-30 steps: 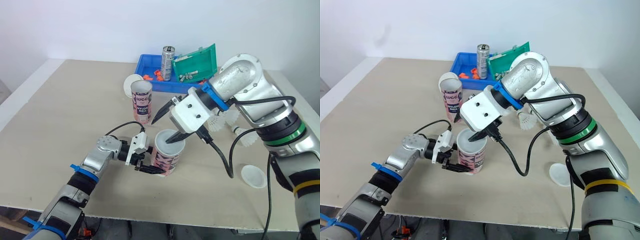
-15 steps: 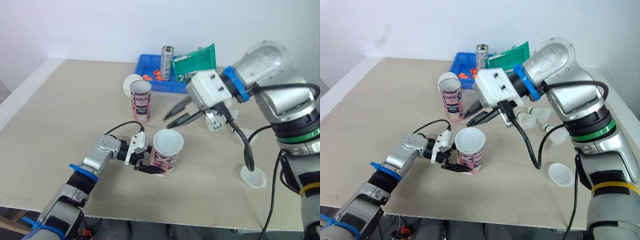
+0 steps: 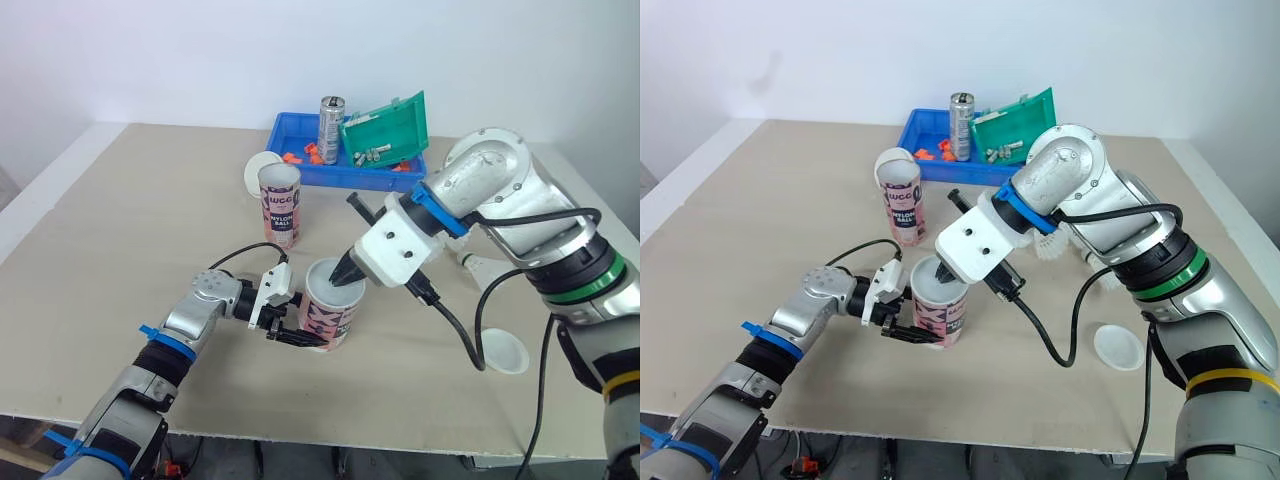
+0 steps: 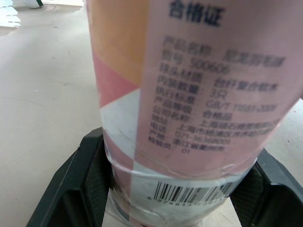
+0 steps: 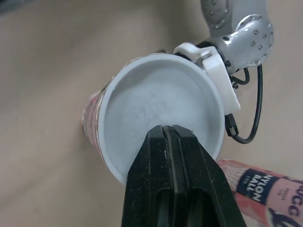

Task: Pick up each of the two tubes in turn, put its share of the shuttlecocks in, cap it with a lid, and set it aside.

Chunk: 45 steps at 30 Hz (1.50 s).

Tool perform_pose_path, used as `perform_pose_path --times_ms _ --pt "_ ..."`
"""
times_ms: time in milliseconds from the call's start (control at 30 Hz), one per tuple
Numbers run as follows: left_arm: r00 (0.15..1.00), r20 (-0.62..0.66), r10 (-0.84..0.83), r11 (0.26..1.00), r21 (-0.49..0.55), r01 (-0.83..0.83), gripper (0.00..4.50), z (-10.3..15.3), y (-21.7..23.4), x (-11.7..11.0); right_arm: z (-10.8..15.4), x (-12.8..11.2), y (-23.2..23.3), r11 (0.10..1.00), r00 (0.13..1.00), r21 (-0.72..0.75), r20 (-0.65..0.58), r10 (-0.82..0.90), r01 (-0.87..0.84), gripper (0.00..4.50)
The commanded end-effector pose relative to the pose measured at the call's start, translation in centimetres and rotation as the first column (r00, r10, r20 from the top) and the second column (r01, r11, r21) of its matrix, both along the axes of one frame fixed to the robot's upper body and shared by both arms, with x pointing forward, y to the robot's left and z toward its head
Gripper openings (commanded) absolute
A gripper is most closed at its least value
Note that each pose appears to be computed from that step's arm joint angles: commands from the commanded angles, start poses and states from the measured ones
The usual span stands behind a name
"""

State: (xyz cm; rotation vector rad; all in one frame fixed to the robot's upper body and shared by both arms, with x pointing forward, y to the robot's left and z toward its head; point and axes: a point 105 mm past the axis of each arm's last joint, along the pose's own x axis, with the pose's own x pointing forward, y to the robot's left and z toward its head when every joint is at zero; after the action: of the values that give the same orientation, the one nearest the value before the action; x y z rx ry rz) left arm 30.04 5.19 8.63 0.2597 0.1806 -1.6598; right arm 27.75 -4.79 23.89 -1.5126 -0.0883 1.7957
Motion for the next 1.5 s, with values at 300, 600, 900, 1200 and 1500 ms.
perform_pose_path --times_ms 300,600,900,1200,1500 --pt "0.995 -0.055 0.079 0.986 0.154 -0.069 2.92 -3.5 2.2 -0.2 4.0 0.1 0.8 0.963 0.953 0.242 -0.300 -0.047 0.123 0.08" --pt "0.997 -0.049 0.067 0.985 0.160 -0.059 2.92 -3.5 2.1 -0.1 6.7 -0.4 -3.3 0.848 0.876 0.388 -0.453 -0.166 0.361 2.54" --pt "0.998 -0.037 0.045 0.989 0.143 -0.039 2.92 -2.9 2.0 0.0 2.8 -1.9 -6.6 0.717 0.749 0.387 -0.599 -0.283 0.580 4.34" --pt "0.999 -0.001 0.042 0.998 -0.038 -0.042 4.48 0.9 1.9 0.6 -0.8 -1.4 -8.4 0.538 0.659 0.423 -0.645 -0.386 0.729 4.38" --pt "0.997 0.068 0.021 1.000 0.010 -0.021 4.48 1.9 4.5 -0.4 -3.9 -2.5 -7.6 0.538 0.625 0.389 -0.685 -0.375 0.748 4.38"
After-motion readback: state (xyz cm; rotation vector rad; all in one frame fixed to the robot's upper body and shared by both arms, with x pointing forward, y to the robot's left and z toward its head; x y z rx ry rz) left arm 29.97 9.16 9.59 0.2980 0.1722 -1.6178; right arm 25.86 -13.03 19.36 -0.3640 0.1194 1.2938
